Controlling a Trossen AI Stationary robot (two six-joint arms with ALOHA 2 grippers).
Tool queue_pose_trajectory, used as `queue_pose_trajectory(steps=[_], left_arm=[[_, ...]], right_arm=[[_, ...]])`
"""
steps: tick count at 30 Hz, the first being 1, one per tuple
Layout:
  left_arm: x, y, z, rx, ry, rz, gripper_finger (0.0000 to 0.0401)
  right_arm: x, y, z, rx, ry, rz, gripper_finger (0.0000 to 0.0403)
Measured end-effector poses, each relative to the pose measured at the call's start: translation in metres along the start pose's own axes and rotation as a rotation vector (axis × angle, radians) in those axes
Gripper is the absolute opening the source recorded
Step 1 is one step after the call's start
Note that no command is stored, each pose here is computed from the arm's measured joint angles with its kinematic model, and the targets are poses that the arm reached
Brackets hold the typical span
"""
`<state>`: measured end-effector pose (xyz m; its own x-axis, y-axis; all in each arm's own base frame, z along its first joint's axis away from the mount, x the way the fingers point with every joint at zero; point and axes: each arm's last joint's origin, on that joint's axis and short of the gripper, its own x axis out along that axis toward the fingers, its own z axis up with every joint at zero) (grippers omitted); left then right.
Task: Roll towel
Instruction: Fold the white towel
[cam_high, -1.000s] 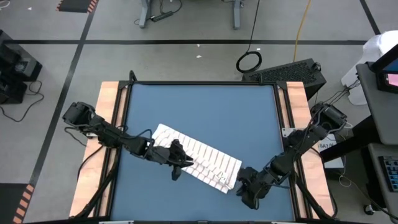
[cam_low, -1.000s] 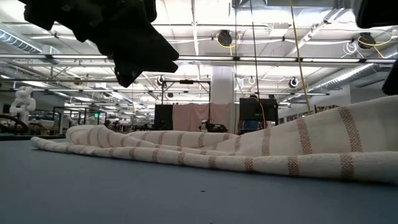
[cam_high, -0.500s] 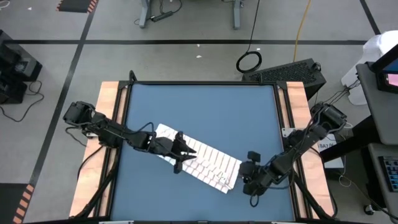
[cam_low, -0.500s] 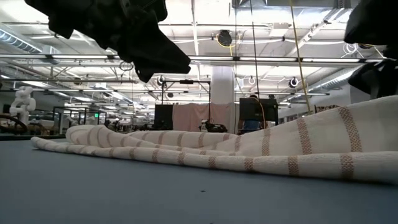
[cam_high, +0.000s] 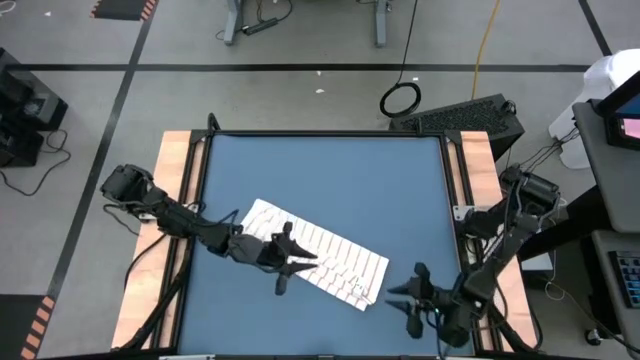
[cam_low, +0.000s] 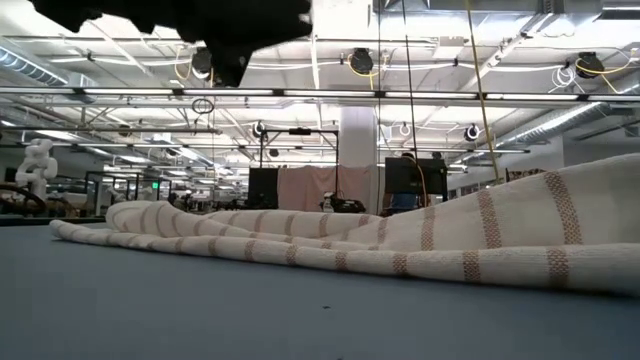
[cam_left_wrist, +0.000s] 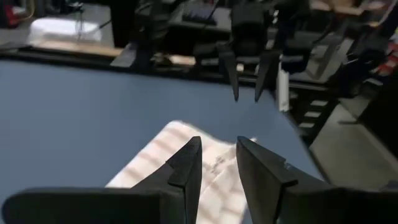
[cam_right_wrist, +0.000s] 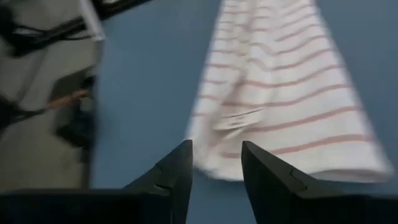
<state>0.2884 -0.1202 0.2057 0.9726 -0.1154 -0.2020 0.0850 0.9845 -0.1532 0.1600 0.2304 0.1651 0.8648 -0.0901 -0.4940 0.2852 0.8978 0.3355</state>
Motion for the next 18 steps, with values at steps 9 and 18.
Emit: queue_pose_trajectory(steps=[9,18], left_arm=[[0.055,-0.032,-0.001,0.099,0.118,-0.022,0.0105],[0.105,-0.039,-0.014,0.132,0.229,-0.053,0.0113]], right_arm=[[0.024,0.001,-0.033,0.035,0.016,-0.028,0.0128],[0.037,-0.005,-0.039,0.036,0.033,-0.068,0.0128]])
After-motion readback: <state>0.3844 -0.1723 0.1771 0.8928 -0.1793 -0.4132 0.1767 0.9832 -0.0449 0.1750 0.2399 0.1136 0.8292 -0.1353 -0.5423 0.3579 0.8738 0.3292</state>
